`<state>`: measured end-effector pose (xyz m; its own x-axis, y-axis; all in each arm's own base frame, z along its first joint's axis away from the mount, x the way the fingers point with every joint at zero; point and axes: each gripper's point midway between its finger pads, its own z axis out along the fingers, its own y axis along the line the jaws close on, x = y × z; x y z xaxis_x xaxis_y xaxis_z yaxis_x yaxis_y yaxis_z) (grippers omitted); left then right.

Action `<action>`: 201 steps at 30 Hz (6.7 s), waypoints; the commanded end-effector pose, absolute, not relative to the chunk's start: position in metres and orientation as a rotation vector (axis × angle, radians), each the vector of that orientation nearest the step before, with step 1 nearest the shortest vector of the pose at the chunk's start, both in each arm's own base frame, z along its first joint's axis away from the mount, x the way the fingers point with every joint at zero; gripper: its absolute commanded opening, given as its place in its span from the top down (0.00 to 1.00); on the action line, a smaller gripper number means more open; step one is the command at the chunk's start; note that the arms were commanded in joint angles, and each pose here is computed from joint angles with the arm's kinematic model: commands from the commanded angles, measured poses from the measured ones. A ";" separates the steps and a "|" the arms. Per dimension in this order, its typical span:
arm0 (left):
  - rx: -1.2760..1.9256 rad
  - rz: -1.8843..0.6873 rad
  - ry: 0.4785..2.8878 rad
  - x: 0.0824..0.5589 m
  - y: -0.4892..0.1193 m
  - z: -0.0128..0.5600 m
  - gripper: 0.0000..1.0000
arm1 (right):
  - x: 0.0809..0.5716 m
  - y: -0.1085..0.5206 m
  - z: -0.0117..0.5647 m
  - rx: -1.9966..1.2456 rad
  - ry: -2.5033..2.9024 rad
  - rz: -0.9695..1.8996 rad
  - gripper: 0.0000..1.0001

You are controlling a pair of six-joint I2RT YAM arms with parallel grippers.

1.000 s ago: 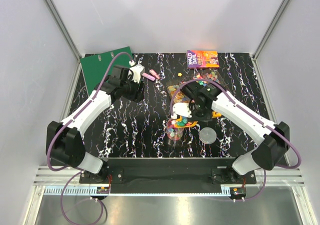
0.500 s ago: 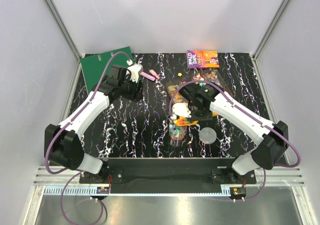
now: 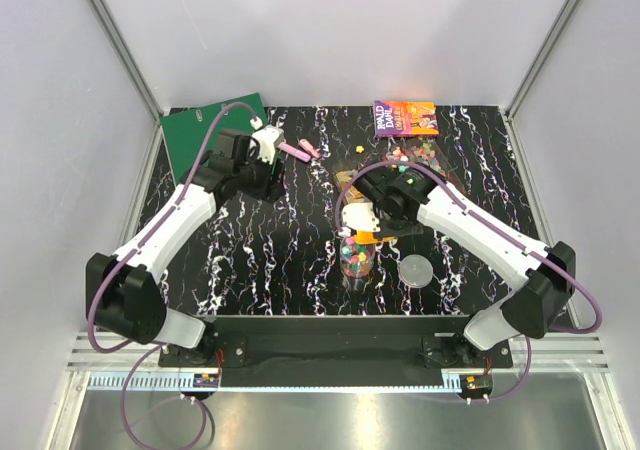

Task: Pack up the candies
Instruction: Place the fake candies in the packing bottle, then scoop the fake candies from the storage box.

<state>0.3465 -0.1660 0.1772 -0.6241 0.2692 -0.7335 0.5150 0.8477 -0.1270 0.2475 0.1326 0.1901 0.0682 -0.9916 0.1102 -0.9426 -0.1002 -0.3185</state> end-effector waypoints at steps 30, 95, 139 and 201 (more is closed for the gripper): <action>0.653 -1.272 2.070 0.322 -0.263 0.303 1.00 | 0.287 0.238 0.276 -1.546 1.934 -0.001 1.00; 0.672 -0.863 2.255 0.367 -0.329 0.083 1.00 | 0.262 0.063 0.191 -1.006 2.998 -0.188 1.00; 0.733 -1.062 2.226 0.336 -0.395 0.081 1.00 | 0.268 0.069 0.146 -1.181 3.145 -0.306 1.00; 0.577 -0.877 2.240 0.353 -0.309 0.105 1.00 | 0.330 0.078 0.102 -1.134 3.203 -0.100 1.00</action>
<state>0.3425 -0.3056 0.0905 -0.7332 0.1682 -0.6589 0.5689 0.6824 -0.4590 0.3657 0.0827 0.0818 -0.7986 -0.5949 0.0916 -0.6006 0.7975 -0.0577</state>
